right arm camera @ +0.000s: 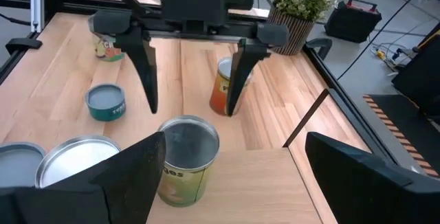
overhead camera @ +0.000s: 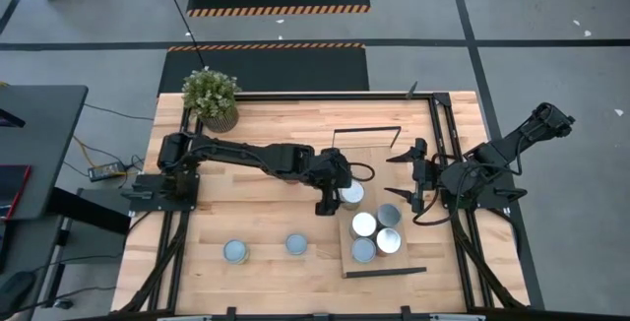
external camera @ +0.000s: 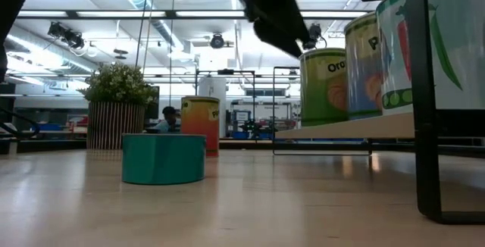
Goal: Pick and place cans onto a shelf
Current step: Put the canned oranges on the shelf
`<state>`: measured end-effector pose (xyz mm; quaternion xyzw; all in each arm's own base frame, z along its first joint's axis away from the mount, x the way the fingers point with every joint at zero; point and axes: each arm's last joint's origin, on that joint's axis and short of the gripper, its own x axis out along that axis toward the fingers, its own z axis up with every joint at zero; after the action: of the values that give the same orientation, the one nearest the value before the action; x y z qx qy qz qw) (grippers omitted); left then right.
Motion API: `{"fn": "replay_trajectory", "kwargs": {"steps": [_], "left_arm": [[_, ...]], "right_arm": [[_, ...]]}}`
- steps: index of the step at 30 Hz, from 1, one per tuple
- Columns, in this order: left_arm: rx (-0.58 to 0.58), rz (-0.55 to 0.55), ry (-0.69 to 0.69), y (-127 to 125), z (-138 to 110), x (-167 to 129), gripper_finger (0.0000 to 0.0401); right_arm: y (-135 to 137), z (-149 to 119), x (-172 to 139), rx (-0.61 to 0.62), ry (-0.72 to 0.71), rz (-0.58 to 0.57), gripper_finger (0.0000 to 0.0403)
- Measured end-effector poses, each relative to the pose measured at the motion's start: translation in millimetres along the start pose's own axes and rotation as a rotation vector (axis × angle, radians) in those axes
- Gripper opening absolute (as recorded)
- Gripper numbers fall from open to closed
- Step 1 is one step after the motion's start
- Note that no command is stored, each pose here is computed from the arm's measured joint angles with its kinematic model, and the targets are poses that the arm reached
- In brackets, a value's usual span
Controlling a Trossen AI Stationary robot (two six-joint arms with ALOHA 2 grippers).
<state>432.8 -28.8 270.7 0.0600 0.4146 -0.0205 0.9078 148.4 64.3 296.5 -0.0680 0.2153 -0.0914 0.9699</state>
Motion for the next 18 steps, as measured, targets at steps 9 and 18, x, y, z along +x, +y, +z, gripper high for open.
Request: {"fn": "replay_trajectory", "kwargs": {"steps": [9,18], "left_arm": [[-0.034,0.141,0.135,5,-12,-4,0.0393],[-0.134,0.131,0.097,3,-18,47,0.0393]], "right_arm": [[0,0,0,-0.010,-0.003,-0.014,0.0357],[0,0,0,-0.008,-0.004,-0.017,0.0357]]}}
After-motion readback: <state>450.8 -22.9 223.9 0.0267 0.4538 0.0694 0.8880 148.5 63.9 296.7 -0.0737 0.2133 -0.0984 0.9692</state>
